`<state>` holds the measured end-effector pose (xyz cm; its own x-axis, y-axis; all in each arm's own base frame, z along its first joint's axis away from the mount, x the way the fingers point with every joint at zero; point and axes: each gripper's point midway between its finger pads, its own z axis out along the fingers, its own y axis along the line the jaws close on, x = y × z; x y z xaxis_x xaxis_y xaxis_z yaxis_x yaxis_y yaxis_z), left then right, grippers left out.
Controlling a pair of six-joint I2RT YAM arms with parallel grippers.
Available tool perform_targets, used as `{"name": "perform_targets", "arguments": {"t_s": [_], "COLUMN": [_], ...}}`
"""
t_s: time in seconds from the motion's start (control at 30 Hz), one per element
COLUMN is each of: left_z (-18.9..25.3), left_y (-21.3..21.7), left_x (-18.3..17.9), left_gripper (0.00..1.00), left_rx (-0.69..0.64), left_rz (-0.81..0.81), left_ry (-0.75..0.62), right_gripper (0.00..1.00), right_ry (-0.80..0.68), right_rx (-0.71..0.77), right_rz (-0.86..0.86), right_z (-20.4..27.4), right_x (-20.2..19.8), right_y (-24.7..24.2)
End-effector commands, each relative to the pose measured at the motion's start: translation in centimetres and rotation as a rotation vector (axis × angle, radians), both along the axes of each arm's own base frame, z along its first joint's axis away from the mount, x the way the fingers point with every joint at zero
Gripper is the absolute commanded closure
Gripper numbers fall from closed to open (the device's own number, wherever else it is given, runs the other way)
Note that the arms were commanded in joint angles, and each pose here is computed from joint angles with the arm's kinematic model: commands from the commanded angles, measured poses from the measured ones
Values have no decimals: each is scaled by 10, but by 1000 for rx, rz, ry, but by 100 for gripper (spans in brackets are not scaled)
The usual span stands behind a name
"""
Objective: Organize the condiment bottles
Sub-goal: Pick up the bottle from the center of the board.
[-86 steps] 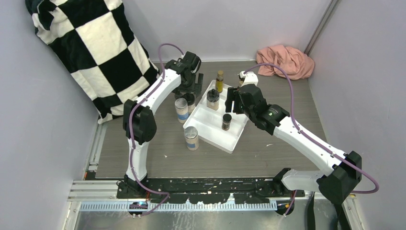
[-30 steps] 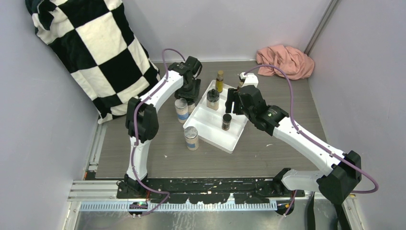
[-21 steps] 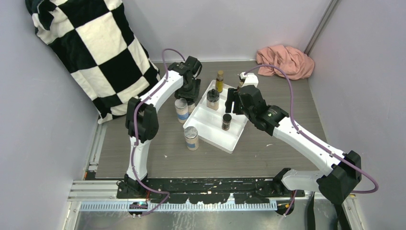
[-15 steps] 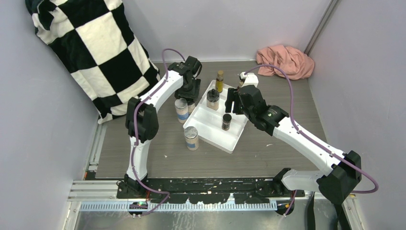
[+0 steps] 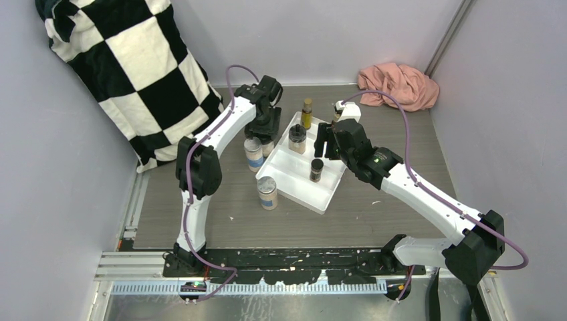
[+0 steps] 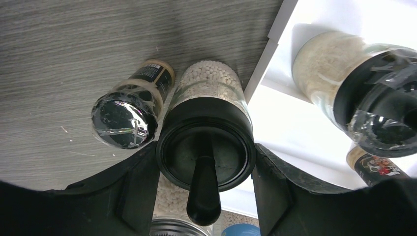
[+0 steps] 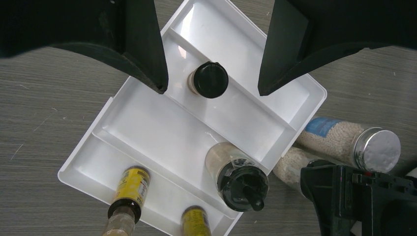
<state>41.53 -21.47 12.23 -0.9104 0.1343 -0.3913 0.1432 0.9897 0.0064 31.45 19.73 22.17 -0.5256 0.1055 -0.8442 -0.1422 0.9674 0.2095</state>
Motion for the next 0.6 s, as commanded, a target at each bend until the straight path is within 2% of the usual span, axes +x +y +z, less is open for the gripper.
{"name": "perform_targets", "arguments": {"t_s": [0.0,0.57], "left_z": [42,82], "left_y": [-8,-17], "left_x": [9,19], "left_gripper": [100,100], "left_rx": [-50,-76], "left_rz": [-6,-27], "left_ry": [-97,-184], "right_gripper": [27,27], "right_ry": [-47,-48], "right_rx": [51,57], "right_rz": [-22,-25], "right_z": [15,15], "right_x": [4,4], "right_y": [1,0]}}
